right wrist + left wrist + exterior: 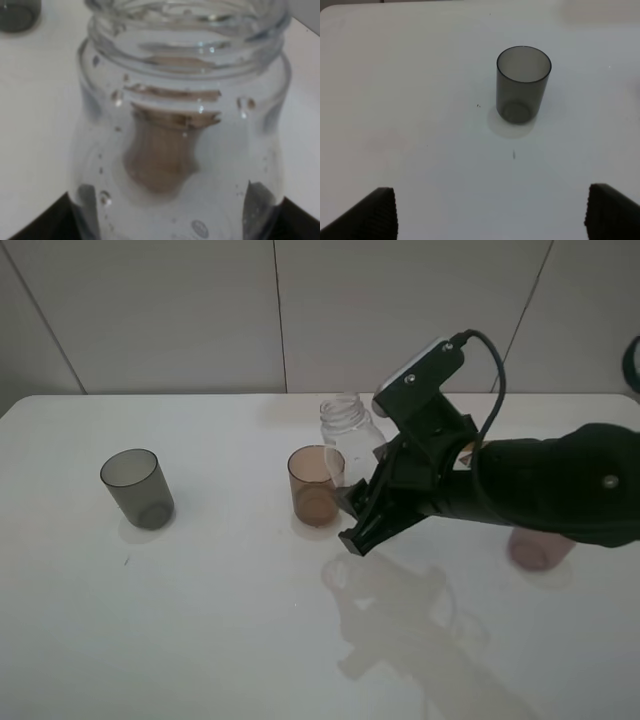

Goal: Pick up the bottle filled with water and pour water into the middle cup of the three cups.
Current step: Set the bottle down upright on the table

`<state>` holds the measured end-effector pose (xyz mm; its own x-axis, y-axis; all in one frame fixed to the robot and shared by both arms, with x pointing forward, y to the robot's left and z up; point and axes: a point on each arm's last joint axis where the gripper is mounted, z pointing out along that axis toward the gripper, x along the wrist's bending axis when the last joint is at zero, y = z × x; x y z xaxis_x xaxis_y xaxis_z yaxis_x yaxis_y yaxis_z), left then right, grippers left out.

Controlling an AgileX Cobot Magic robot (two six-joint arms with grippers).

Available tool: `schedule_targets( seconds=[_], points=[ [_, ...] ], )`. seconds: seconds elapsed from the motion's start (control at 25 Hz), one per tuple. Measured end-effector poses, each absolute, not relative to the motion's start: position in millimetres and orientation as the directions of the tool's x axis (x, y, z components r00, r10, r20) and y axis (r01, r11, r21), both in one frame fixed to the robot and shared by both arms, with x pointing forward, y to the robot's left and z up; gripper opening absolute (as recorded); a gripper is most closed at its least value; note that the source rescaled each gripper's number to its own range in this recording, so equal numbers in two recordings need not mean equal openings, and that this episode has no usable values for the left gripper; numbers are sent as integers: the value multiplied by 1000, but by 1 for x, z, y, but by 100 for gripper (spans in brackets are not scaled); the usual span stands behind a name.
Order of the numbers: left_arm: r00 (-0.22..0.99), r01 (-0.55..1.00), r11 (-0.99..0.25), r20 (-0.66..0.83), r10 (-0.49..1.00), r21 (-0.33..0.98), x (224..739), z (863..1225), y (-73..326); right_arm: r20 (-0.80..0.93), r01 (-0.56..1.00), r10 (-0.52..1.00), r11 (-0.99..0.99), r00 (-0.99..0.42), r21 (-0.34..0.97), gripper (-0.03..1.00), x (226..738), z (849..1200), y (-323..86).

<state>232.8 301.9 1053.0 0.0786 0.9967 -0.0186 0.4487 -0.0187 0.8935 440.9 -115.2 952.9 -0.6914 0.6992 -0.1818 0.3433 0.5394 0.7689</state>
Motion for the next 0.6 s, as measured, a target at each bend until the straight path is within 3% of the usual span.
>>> schedule_targets(
  seconds=[0.36,0.6],
  points=[
    [79,449,-19,-19,997,894,233,1053,302,-314,153,509,682,-801,715,3,431,944,-100],
    [79,449,-19,-19,997,894,233,1053,302,-350,54,475,650,-808,758,3,431,944,-89]
  ],
)
